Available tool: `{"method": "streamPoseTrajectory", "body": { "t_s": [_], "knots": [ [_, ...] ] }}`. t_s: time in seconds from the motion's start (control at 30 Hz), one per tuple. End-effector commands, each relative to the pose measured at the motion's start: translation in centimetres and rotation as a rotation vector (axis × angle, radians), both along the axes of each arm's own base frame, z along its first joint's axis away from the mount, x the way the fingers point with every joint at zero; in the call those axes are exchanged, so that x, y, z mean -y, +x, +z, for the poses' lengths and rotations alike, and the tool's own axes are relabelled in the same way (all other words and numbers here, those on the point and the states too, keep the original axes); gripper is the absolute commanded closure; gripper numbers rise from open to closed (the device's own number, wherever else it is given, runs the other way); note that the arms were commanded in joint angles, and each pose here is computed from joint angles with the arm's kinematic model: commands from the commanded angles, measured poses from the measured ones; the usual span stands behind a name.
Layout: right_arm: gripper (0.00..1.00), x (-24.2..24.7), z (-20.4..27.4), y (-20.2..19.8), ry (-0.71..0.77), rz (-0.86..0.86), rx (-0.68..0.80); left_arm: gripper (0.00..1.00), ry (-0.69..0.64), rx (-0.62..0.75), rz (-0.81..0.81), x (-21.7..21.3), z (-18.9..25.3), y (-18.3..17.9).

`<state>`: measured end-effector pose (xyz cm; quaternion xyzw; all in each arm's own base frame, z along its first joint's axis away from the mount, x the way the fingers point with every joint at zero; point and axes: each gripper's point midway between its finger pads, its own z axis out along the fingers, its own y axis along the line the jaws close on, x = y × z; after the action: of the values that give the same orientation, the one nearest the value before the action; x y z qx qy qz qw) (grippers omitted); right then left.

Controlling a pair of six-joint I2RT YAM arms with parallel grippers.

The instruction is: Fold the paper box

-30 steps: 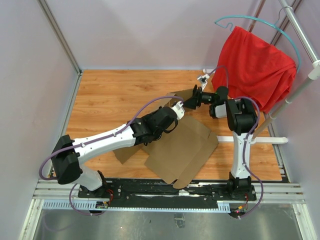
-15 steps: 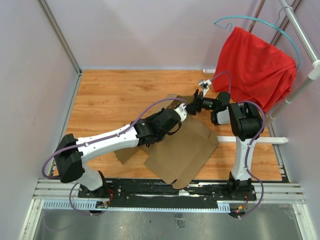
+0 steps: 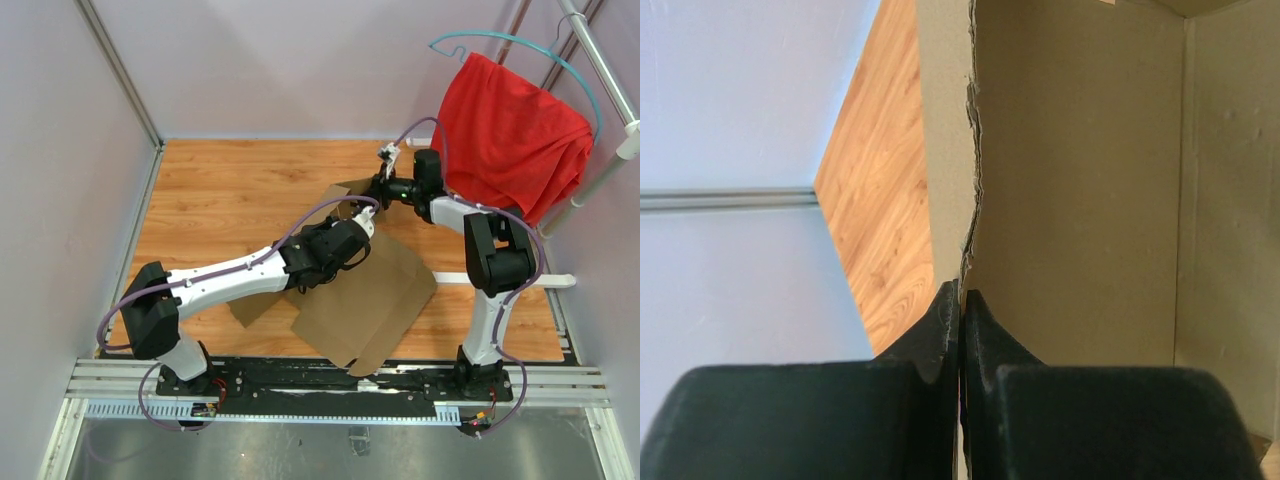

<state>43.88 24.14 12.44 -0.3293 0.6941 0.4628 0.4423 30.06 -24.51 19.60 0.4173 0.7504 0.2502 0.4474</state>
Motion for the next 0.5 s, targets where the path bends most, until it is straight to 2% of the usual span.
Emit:
{"method": "streamPoseTrajectory", "body": {
  "t_s": [0.0,0.47],
  "knots": [
    [0.52,0.0,-1.7,-0.7,-0.213,0.001,-0.023,1.0,-0.021,-0.091,-0.036,1.4,-2.7,-0.9],
    [0.53,0.2,-1.1,-4.0,-0.16,-0.005,-0.069,1.0,-0.041,-0.091,-0.03,1.3,-2.2,-1.1]
  ]
}}
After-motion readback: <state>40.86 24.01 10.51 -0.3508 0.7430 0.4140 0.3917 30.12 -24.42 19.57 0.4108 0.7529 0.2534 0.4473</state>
